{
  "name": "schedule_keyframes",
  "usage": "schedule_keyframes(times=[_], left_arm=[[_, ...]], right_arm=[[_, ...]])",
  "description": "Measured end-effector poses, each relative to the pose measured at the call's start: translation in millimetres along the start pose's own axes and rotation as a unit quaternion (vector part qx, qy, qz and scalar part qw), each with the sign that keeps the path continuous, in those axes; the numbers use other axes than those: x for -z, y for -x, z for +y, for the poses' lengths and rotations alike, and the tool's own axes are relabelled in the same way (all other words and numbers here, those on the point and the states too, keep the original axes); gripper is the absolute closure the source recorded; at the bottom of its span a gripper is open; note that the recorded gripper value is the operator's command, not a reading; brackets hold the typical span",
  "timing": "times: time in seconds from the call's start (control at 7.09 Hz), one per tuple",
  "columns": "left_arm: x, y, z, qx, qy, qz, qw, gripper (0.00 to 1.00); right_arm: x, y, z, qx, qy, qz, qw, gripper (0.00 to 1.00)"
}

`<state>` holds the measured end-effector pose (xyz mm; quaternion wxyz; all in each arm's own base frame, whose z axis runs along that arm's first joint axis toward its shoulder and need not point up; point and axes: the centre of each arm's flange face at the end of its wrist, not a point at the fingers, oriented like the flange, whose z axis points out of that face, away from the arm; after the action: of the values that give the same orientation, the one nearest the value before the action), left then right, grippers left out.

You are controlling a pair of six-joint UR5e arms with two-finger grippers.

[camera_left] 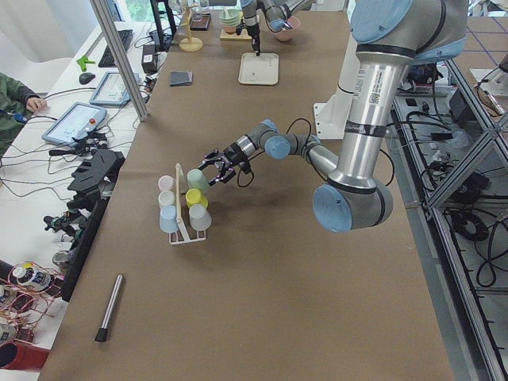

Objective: Pick up and place green cup on tray

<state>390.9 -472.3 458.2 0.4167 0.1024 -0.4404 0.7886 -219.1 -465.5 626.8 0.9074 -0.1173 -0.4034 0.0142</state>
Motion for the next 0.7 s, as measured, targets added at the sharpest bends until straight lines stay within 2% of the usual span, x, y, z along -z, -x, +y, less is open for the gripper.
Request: schedule_keyframes(times=[0.14,0.7], left_arm=[[-3.4,-2.9,-6.5,-0.008,0.001,-0.003,1.0000,0.01],[-11.2,5.7,-19.1,-0.018,0.011,-0.040,0.9990,0.01]], right_arm=[[1.0,1.6,0.4,0.002,-0.001,-0.001,1.0000,1.00],[-1.8,-3.5,4.8,0.018,-0.009,-0.011,0.9997,1.00]])
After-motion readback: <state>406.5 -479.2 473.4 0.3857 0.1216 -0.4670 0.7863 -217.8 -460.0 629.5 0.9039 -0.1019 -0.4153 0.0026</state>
